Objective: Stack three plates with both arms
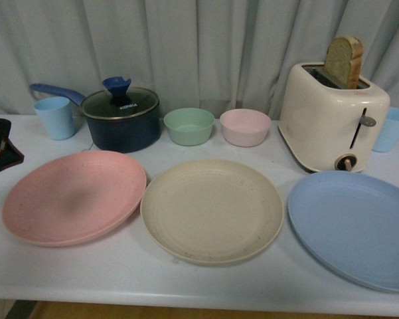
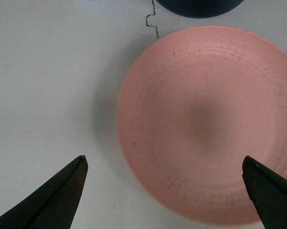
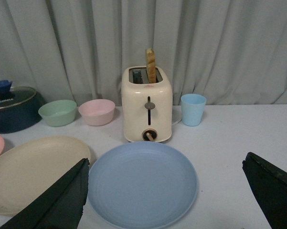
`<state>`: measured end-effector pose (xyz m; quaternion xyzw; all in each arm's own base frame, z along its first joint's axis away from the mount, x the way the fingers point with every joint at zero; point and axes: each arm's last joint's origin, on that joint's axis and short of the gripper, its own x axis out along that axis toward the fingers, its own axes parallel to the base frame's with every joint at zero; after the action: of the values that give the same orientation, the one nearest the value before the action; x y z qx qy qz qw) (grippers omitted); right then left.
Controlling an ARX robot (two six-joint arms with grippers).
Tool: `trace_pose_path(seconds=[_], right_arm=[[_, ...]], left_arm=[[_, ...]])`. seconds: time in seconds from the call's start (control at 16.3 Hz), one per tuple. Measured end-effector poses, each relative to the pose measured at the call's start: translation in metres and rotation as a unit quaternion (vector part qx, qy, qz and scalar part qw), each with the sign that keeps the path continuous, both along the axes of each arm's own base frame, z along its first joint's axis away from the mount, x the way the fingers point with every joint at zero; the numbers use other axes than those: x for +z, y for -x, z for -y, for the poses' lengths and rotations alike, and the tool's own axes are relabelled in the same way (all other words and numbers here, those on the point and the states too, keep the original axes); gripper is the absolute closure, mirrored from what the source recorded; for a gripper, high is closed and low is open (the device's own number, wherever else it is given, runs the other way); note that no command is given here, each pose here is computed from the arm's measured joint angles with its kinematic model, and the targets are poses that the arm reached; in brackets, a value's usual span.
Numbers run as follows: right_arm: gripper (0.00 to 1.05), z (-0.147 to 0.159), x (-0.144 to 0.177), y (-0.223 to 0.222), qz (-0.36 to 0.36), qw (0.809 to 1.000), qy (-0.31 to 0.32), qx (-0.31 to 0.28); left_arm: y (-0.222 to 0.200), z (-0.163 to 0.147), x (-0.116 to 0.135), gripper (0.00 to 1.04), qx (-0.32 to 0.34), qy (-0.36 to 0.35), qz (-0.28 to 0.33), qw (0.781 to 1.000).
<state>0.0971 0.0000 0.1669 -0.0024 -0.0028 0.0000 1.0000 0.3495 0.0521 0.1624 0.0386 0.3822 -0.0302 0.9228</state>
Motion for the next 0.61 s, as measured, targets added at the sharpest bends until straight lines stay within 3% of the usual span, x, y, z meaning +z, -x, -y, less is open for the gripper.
trace_pose_path(seconds=[0.18,0.43,0.61], right_arm=[[0.06,0.0,0.0,0.0,0.0,1.0,0.0,0.0],[0.06,0.0,0.0,0.0,0.0,1.0,0.0,0.0],[0.06,0.0,0.0,0.0,0.0,1.0,0.0,0.0]], left_arm=[[-0.054,-0.024,-0.016,0.07,0.011,0.02,-0.018,1.0],[-0.077,-0.043,-0.053,0.07,0.017,0.028,-0.069,0.997],[-0.083,-0.049,-0.067,0.07,0.011,0.025,-0.084,0.996]])
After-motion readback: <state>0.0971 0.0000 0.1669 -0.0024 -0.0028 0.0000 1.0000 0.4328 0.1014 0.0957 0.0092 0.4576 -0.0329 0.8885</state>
